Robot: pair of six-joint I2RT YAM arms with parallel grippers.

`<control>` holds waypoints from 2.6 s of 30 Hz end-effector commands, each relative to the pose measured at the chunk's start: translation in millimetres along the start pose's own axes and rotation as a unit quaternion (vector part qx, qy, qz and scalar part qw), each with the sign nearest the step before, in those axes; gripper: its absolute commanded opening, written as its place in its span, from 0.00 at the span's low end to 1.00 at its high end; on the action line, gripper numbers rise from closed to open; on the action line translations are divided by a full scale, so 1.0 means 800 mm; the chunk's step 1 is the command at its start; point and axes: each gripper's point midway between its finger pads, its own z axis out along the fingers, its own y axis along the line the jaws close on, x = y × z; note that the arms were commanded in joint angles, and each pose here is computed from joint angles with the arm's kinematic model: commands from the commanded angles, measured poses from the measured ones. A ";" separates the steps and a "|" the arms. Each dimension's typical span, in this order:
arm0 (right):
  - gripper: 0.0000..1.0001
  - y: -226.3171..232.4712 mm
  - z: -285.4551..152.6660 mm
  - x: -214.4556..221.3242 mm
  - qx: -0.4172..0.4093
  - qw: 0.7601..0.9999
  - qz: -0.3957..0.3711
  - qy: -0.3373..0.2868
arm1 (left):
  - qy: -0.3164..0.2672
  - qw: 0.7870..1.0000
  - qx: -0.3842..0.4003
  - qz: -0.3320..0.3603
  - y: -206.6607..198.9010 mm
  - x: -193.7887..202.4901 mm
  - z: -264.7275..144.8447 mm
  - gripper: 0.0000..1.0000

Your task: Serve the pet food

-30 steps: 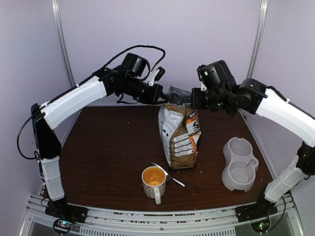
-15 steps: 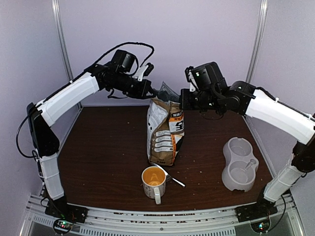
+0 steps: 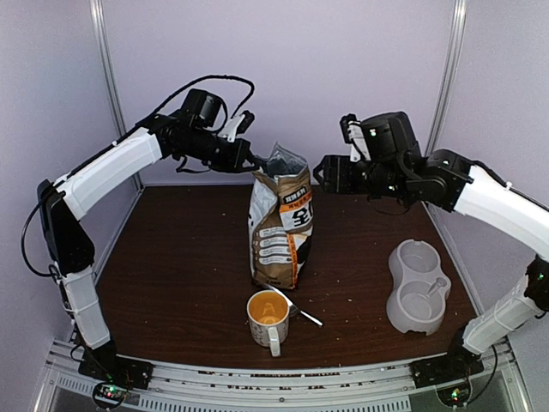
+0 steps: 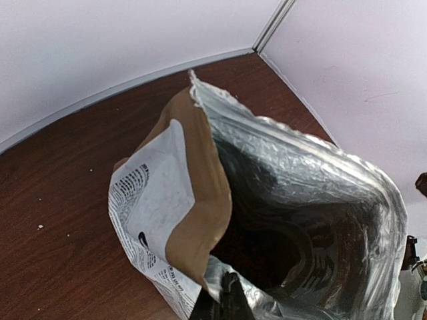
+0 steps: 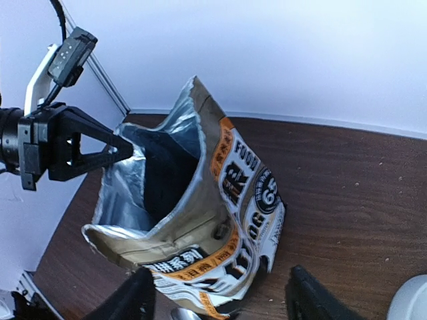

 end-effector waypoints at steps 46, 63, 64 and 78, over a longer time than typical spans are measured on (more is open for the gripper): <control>0.76 -0.305 0.215 0.138 0.137 0.961 0.189 0.148 | -0.226 0.962 -0.151 -0.025 0.065 0.058 -0.251 0.94; 0.84 -0.185 0.107 0.021 0.075 0.989 0.088 0.088 | -0.171 0.984 -0.048 0.005 0.020 0.001 -0.180 0.92; 0.84 -0.166 0.102 0.018 0.066 0.990 0.081 0.091 | -0.169 0.985 -0.038 0.010 0.012 -0.009 -0.172 0.92; 0.76 0.006 0.077 -0.033 0.006 0.997 0.029 0.076 | -0.075 0.996 0.002 0.042 -0.019 -0.049 -0.052 0.91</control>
